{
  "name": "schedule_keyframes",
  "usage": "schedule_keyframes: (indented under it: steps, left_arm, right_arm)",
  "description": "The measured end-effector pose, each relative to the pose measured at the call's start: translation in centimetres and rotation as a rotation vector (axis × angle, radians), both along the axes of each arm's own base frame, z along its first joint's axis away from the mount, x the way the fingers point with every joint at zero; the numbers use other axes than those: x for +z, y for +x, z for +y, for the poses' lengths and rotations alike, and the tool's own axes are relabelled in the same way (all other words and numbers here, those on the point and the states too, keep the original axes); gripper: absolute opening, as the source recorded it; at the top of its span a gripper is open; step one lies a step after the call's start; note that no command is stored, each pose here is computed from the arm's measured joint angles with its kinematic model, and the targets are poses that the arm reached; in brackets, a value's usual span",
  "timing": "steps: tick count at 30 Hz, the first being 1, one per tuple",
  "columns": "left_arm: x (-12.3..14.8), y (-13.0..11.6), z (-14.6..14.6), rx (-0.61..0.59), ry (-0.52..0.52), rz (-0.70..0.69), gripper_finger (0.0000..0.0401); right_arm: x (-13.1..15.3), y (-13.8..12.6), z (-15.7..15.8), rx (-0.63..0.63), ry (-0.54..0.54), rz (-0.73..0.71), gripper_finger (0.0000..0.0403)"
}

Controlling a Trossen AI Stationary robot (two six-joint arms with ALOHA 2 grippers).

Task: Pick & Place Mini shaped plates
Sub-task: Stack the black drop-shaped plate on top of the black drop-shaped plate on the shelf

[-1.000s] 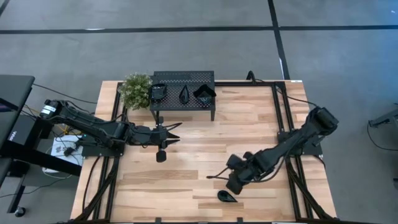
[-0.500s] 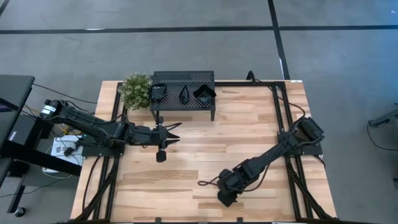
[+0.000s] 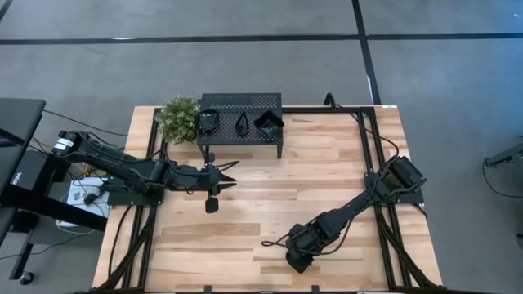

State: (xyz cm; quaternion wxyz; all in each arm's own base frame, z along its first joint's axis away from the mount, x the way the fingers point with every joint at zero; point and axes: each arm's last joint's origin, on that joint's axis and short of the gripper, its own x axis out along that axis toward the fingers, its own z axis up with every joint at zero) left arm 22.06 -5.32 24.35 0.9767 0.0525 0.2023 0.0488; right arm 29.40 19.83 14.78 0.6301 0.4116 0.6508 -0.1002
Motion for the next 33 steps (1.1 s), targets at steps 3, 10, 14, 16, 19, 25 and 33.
schedule_keyframes:
  steps: [3, 10, 14, 16, 19, 25, 33]
  left_arm:
    - [0.0, 0.0, 0.0, 0.000, 0.000, 0.000, 0.0049]
    - [0.0, 0.0, 0.0, 0.000, 0.000, 0.000, 0.0049]
    - [0.0, 0.0, 0.0, 0.000, 0.000, 0.000, 0.0049]
    - [0.0, 0.0, 0.0, 0.000, 0.000, -0.001, 0.0049]
    - [0.1, 0.0, 0.0, -0.011, -0.007, -0.007, 0.0049]
    - [-0.1, 0.6, -0.6, -0.112, -0.122, -0.014, 0.0049]
    - [-3.9, 4.0, -1.8, -0.173, -0.145, 0.036, 0.0049]
  right_arm:
    - [0.0, 0.0, 0.0, 0.011, -0.051, -0.035, 0.0106]
    - [0.0, 0.0, 0.0, 0.057, -0.066, -0.069, 0.0044]
    - [0.1, 0.2, 0.1, 0.144, -0.065, -0.118, 0.0007]
    - [0.1, 0.4, -0.2, 0.177, -0.083, -0.146, 0.0012]
    - [0.3, 1.2, -1.2, 0.187, -0.112, -0.181, 0.0014]
    - [1.1, 3.8, -4.8, 0.219, -0.194, -0.288, 0.0006]
    - [2.0, 7.1, -9.8, 0.161, -0.227, -0.449, 0.0010]
